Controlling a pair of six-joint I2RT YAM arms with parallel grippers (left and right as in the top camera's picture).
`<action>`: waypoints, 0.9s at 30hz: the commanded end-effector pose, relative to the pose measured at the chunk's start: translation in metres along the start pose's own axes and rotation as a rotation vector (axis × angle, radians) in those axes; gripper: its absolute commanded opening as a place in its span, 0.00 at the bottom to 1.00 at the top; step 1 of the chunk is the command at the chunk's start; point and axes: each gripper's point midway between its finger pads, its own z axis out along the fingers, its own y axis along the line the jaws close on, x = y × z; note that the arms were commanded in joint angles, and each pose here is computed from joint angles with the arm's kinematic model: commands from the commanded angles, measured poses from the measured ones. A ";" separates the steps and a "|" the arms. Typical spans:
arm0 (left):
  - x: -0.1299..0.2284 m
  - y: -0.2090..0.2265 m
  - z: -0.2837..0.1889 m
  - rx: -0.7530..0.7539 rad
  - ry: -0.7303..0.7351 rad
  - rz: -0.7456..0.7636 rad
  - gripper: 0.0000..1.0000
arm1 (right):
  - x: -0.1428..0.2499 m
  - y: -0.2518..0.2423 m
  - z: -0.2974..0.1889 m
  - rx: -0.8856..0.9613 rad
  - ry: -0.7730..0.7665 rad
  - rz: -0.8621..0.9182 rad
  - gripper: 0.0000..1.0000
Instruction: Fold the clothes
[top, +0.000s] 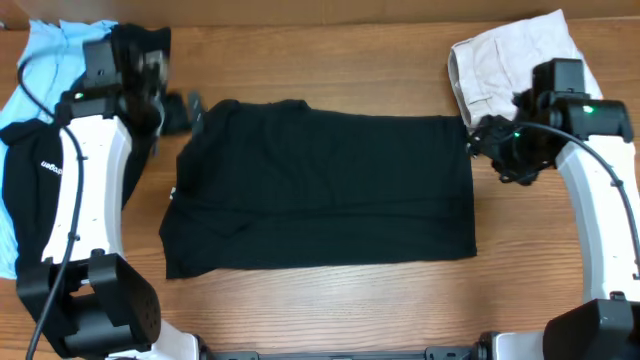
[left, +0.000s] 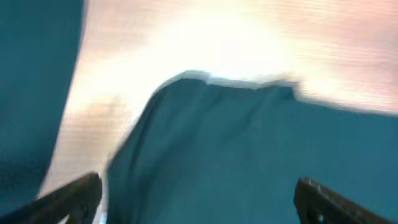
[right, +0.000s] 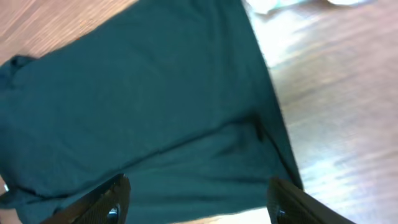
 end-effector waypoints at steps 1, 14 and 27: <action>-0.027 -0.053 0.029 0.142 -0.091 0.203 1.00 | -0.005 0.023 -0.007 -0.039 -0.050 -0.081 0.76; -0.027 -0.128 0.191 0.146 -0.106 0.534 1.00 | -0.003 0.025 -0.006 -0.030 -0.050 -0.092 0.78; -0.016 -0.112 0.219 0.014 -0.050 0.546 0.71 | 0.001 0.023 -0.006 -0.023 -0.033 -0.088 0.78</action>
